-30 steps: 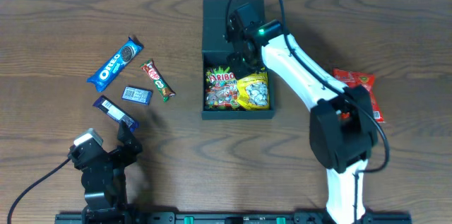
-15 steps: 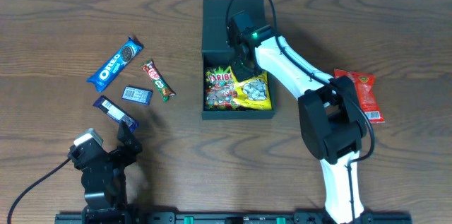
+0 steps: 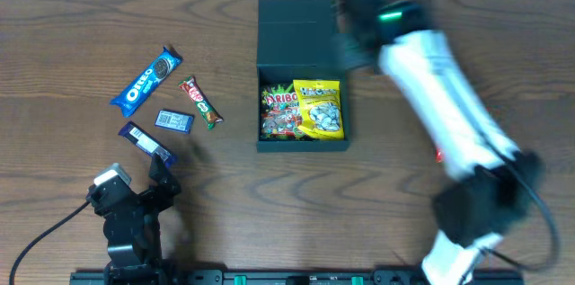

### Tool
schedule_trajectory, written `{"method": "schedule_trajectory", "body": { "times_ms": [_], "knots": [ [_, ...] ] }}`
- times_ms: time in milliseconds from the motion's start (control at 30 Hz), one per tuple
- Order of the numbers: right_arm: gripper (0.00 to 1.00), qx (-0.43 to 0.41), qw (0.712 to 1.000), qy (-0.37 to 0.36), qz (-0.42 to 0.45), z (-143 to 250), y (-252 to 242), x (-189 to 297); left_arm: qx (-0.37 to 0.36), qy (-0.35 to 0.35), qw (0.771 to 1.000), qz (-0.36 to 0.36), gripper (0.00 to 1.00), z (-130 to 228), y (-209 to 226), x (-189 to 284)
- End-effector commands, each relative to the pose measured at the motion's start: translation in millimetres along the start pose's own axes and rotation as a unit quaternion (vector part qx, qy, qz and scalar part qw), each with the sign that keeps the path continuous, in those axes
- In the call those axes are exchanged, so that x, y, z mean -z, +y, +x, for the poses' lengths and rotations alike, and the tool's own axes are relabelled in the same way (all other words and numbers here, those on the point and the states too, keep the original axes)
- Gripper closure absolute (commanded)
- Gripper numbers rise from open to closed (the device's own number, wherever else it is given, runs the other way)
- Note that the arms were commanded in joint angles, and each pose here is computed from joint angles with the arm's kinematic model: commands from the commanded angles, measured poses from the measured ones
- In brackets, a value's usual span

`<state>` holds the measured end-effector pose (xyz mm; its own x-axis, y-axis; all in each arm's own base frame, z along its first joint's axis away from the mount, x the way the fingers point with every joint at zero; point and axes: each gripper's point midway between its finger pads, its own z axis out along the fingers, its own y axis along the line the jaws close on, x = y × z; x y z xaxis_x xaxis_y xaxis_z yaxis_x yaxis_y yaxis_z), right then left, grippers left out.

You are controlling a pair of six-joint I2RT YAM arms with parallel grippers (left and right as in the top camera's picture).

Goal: Pack container
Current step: 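Move right gripper to the red snack bag and grasp it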

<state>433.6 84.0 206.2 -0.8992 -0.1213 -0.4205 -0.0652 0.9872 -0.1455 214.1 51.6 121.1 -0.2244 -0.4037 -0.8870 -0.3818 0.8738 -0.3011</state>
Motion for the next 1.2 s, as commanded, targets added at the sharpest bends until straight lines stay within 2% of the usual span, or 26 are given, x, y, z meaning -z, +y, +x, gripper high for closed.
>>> {"method": "schedule_trajectory", "body": {
  "times_ms": [0,133,300,367,433,500,633,767,867,1000,1100,1167],
  "knots": [
    [0.99,-0.077,0.994,0.058,0.058,27.7,-99.6,-7.6,-0.011,0.006,1.000,-0.011,0.05,7.3,5.7,-2.8],
    [0.98,-0.152,0.980,0.124,0.022,77.8,-175.1,-21.9,-0.011,0.006,1.000,-0.012,0.05,7.3,5.7,-2.8],
    [0.99,-0.216,0.964,0.134,-0.083,126.5,-207.3,-53.0,-0.010,0.006,1.000,-0.011,0.05,7.3,5.7,-2.8],
    [0.86,-0.240,0.955,0.135,-0.114,145.2,-211.6,-64.3,-0.010,0.006,1.000,-0.012,0.05,7.3,5.7,-2.8],
    [0.67,-0.259,0.949,0.143,-0.113,165.3,-218.6,-76.9,-0.010,0.006,1.000,-0.011,0.05,7.3,5.7,-2.8],
    [0.43,-0.269,0.947,0.140,-0.109,177.9,-223.6,-89.8,-0.011,0.006,1.000,-0.011,0.05,7.3,5.7,-2.8],
    [0.23,-0.248,0.954,0.125,-0.114,192.9,-219.5,-115.7,-0.011,0.006,1.000,-0.011,0.05,7.3,5.7,-2.8],
    [0.21,-0.237,0.958,0.092,-0.129,195.8,-210.6,-137.4,-0.011,0.006,1.000,-0.011,0.05,7.3,5.7,-2.8],
    [0.21,-0.225,0.956,0.063,-0.179,191.7,-194.3,-148.0,-0.010,0.006,1.000,-0.012,0.05,7.3,5.7,-2.8],
    [0.24,-0.239,0.945,0.072,-0.211,200.2,-186.2,-164.9,-0.011,0.006,1.000,-0.011,0.05,7.3,5.7,-2.8],
    [0.28,-0.245,0.936,0.074,-0.240,203.6,-177.9,-172.1,-0.011,0.006,1.000,-0.012,0.05,7.3,5.7,-2.8],
    [0.34,-0.249,0.933,0.079,-0.246,206.5,-175.2,-175.7,-0.011,0.006,1.000,-0.011,0.05,7.3,5.7,-2.8]
  ]
}}
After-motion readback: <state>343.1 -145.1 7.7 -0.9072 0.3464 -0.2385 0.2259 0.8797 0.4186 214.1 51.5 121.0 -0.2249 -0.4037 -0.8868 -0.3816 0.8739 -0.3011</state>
